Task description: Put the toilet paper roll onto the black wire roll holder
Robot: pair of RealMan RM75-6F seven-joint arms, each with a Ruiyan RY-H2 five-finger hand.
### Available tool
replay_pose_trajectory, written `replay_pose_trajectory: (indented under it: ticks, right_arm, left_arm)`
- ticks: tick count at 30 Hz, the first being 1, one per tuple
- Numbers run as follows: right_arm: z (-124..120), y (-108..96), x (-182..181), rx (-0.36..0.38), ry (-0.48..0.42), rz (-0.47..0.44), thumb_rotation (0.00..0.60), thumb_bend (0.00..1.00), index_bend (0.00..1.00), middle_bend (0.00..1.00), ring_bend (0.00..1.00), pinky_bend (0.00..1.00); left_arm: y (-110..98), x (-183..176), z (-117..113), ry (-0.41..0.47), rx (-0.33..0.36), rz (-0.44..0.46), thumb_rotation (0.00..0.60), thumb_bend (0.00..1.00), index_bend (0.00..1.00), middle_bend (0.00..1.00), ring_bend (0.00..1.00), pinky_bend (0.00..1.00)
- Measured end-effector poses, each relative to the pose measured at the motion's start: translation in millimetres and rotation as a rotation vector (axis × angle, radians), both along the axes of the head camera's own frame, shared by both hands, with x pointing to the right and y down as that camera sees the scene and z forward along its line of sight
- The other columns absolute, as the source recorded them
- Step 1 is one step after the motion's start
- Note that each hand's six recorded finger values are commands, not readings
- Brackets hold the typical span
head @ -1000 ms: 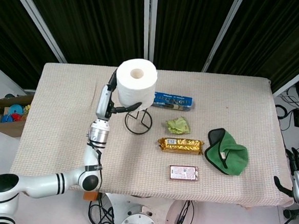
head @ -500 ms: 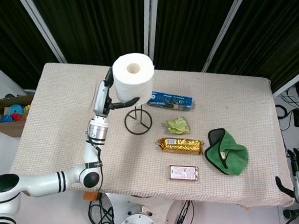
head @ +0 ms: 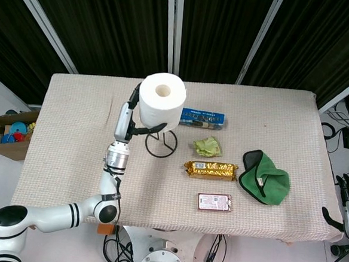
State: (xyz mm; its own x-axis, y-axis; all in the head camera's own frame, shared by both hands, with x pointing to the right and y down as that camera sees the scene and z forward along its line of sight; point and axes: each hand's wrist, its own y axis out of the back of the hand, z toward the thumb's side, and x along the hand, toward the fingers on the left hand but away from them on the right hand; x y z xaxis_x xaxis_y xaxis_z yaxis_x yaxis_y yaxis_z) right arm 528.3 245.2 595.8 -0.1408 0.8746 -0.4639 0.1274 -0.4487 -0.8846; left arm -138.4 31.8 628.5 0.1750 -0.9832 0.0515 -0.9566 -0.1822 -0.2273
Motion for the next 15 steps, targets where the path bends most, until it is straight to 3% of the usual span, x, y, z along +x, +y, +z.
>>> replay_pose_trajectory:
  ticks: [10,15]
  right_arm:
    - [2.3,0.4,-1.1,-0.008,0.001,-0.002,0.600,0.28,0.00,0.00,0.00,0.00]
    - [2.0,0.1,-2.1,-0.008,0.005,-0.004,0.600,0.28,0.00,0.00,0.00,0.00]
  left_arm:
    - [0.6,-12.1,14.5,-0.015,-0.021,-0.025,0.600,0.23,0.29,0.38,0.36,0.38]
    - [3.2,-16.5,22.4,-0.018,-0.047,-0.017,0.600,0.22,0.23,0.29,0.27,0.34]
